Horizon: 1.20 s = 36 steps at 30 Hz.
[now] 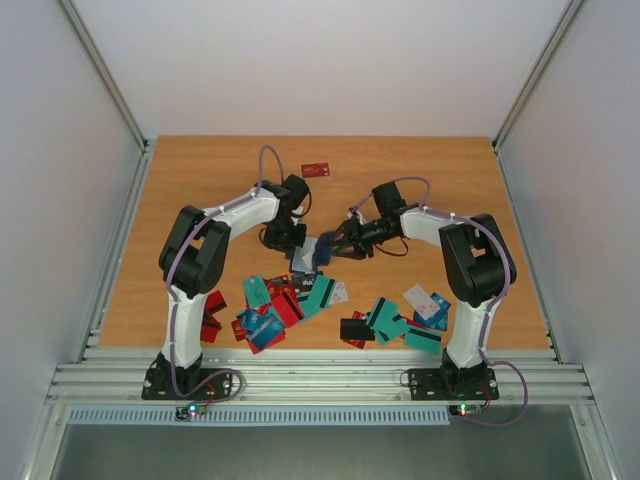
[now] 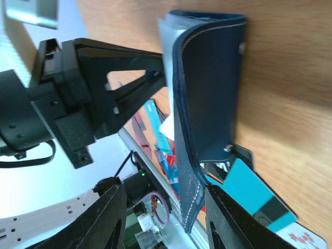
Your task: Put the credit cards into the card holder
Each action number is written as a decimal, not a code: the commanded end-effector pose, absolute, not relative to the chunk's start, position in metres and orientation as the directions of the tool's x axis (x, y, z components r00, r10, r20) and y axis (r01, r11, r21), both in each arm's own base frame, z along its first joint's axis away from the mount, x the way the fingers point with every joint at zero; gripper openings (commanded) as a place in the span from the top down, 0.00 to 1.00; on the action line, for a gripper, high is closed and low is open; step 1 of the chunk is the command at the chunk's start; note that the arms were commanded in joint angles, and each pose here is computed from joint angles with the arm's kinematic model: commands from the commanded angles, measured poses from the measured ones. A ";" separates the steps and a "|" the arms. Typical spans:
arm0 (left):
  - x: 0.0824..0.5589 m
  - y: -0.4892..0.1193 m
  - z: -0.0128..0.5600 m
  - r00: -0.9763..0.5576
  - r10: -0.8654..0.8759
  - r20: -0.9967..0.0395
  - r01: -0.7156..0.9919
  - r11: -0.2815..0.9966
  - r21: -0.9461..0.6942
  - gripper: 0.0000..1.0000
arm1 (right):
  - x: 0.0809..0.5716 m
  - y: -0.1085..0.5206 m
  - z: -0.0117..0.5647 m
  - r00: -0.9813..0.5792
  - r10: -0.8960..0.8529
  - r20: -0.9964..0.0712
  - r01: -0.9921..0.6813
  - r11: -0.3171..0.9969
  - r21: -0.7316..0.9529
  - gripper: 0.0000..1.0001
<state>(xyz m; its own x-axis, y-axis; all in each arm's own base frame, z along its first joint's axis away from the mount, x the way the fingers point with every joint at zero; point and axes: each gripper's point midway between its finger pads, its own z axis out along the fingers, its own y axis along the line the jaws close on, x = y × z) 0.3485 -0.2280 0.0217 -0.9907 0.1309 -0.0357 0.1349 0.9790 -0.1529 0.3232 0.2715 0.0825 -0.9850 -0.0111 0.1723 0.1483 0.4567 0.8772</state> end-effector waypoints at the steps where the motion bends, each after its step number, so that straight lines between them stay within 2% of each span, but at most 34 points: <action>1: 0.344 -0.251 0.034 -0.989 0.144 -0.037 0.149 0.958 -0.245 1.00 | 0.324 0.288 0.095 -0.989 -0.057 0.136 0.097 0.443 0.891 0.57; 14: 0.344 -0.263 0.042 -0.993 0.114 -0.037 0.120 0.943 -0.310 1.00 | 0.331 0.307 0.091 -0.985 -0.101 0.138 0.080 0.441 0.894 0.56; 25: 0.341 -0.278 0.048 -0.995 0.097 -0.031 0.101 0.901 -0.422 1.00 | 0.340 0.316 0.073 -0.978 -0.104 0.180 0.120 0.428 0.896 0.51; 36: 0.341 -0.271 0.053 -0.997 0.068 -0.045 0.081 0.879 -0.470 1.00 | 0.349 0.309 0.044 -0.973 -0.068 0.222 0.162 0.485 0.859 0.49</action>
